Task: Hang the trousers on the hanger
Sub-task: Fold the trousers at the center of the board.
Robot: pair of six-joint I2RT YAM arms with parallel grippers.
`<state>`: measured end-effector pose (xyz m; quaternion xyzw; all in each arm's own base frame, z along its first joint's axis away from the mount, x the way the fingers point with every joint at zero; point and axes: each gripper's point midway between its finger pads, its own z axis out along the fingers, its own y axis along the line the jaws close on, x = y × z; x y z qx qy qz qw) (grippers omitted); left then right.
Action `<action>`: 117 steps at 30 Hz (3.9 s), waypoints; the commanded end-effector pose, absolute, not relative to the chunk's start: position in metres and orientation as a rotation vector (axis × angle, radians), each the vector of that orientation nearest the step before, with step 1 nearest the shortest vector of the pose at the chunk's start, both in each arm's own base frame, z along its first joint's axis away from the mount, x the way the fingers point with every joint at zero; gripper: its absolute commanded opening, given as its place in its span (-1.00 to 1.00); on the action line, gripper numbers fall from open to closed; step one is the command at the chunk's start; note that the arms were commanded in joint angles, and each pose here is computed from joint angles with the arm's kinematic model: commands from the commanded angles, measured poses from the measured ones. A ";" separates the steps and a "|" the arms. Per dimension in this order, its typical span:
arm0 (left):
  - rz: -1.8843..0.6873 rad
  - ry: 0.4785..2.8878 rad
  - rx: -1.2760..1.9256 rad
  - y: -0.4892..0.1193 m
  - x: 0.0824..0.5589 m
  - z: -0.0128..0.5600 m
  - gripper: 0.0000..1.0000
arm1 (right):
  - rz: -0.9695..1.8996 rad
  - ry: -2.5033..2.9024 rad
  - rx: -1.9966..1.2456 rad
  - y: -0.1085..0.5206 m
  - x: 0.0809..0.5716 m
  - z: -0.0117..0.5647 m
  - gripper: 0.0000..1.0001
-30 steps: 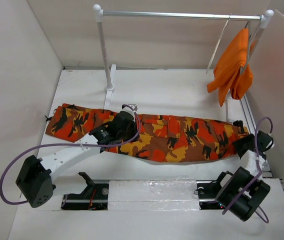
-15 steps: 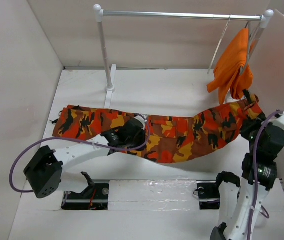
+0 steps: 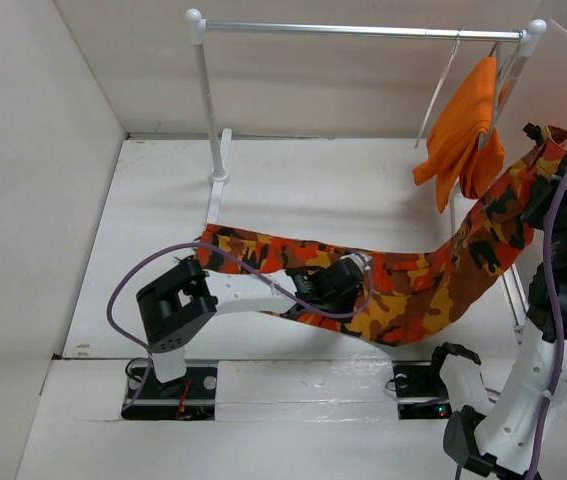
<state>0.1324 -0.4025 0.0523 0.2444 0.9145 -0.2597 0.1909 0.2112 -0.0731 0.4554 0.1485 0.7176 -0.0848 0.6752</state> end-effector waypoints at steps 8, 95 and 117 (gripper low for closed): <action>-1.040 2.478 0.795 -0.508 0.090 0.084 -0.97 | -0.042 1.586 0.033 -0.027 0.250 0.462 -1.00; -0.221 2.138 -0.783 -0.014 0.351 0.187 -1.00 | 0.360 2.476 -0.657 0.139 0.182 0.039 -0.19; -0.185 2.261 -1.220 -0.018 0.206 0.122 0.66 | 0.403 2.298 -0.599 0.132 0.218 0.114 0.00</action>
